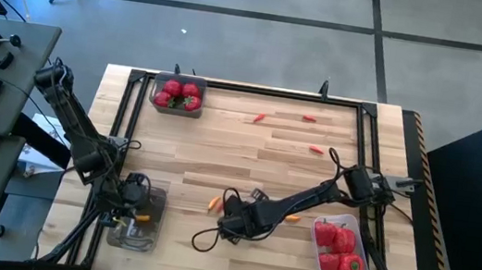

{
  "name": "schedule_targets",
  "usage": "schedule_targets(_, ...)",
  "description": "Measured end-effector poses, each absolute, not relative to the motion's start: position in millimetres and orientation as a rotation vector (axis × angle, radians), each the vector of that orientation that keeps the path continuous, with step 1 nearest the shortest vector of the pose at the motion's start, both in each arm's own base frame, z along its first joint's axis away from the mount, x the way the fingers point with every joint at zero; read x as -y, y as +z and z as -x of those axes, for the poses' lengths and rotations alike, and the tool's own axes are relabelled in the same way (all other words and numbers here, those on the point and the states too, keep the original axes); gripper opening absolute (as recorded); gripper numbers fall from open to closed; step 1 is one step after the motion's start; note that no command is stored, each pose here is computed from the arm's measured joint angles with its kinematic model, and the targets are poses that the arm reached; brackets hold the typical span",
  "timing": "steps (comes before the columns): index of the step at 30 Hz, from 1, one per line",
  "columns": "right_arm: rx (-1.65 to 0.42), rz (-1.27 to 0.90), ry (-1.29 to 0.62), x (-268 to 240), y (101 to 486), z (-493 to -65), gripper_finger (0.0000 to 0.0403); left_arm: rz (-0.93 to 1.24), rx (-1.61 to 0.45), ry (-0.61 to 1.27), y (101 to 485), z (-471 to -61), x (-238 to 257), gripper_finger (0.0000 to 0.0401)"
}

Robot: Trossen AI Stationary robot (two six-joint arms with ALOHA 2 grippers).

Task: Sort produce into baskets
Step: Put the yellow chili pepper into the bottom black bin

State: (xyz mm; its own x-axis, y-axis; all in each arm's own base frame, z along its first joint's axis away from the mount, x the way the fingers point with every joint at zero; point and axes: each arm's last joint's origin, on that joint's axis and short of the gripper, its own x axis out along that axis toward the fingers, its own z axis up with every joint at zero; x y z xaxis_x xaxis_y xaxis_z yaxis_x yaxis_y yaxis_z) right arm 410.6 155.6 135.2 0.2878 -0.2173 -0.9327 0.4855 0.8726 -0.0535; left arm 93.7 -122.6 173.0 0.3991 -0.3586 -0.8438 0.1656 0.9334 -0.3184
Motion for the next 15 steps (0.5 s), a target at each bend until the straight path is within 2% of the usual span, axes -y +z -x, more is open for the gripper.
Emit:
schedule_targets(2,-1.191,-0.241,-0.456,-156.6,137.8,-412.5,0.0011,0.211,-1.1,-0.332,176.3,-95.2,121.2,0.0125)
schedule_targets(7,-1.143,-0.205,-0.401,-159.8,151.1,-422.3,0.0018,0.172,-1.025,-0.325,188.7,-103.9,115.2,0.0112)
schedule_targets(15,-0.957,-0.17,-0.274,-162.2,173.5,-446.7,0.0005,-0.165,-0.783,-0.235,217.6,-123.8,105.6,0.0121)
